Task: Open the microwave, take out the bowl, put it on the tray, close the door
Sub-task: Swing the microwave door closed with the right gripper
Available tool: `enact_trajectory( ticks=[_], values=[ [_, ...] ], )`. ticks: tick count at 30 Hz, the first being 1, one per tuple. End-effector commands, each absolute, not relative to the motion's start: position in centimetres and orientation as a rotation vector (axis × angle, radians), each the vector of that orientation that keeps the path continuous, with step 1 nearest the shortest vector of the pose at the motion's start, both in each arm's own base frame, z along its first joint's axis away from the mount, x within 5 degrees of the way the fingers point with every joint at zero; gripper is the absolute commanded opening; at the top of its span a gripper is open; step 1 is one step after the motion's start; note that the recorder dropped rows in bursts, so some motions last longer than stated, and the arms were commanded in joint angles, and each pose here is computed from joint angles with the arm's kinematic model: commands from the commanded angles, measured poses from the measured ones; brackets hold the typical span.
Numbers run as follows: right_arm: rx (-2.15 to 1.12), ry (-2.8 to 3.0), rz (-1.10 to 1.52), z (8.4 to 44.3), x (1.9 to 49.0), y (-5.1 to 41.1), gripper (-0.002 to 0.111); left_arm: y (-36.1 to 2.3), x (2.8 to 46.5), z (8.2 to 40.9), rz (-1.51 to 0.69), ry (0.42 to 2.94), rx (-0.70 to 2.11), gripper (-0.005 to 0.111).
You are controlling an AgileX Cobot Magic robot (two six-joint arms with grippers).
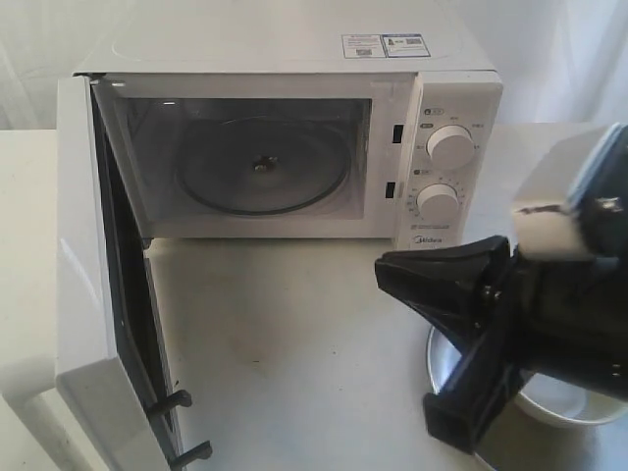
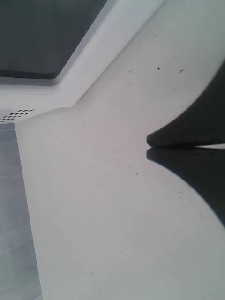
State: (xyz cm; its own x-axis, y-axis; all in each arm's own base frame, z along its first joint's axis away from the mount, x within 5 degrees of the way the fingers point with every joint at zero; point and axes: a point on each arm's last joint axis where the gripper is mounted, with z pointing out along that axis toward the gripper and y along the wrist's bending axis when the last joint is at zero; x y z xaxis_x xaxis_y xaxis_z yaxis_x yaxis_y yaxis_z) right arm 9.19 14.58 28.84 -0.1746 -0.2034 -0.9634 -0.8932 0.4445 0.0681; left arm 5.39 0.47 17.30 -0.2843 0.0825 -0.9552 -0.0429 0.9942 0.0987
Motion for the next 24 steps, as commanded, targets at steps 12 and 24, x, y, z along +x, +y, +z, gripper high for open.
enact_trajectory(
  ticks=[12, 24],
  values=[
    [-1.291, 1.223, 1.215, 32.6, 11.2, 23.8, 0.000, 0.5, 5.4, 17.4, 0.113, 1.850, 0.021, 0.000],
    [-1.447, 1.049, 0.795, 34.1, 9.8, 31.6, 0.000, 0.5, 5.4, 17.4, 0.113, 1.850, 0.021, 0.000]
  ],
)
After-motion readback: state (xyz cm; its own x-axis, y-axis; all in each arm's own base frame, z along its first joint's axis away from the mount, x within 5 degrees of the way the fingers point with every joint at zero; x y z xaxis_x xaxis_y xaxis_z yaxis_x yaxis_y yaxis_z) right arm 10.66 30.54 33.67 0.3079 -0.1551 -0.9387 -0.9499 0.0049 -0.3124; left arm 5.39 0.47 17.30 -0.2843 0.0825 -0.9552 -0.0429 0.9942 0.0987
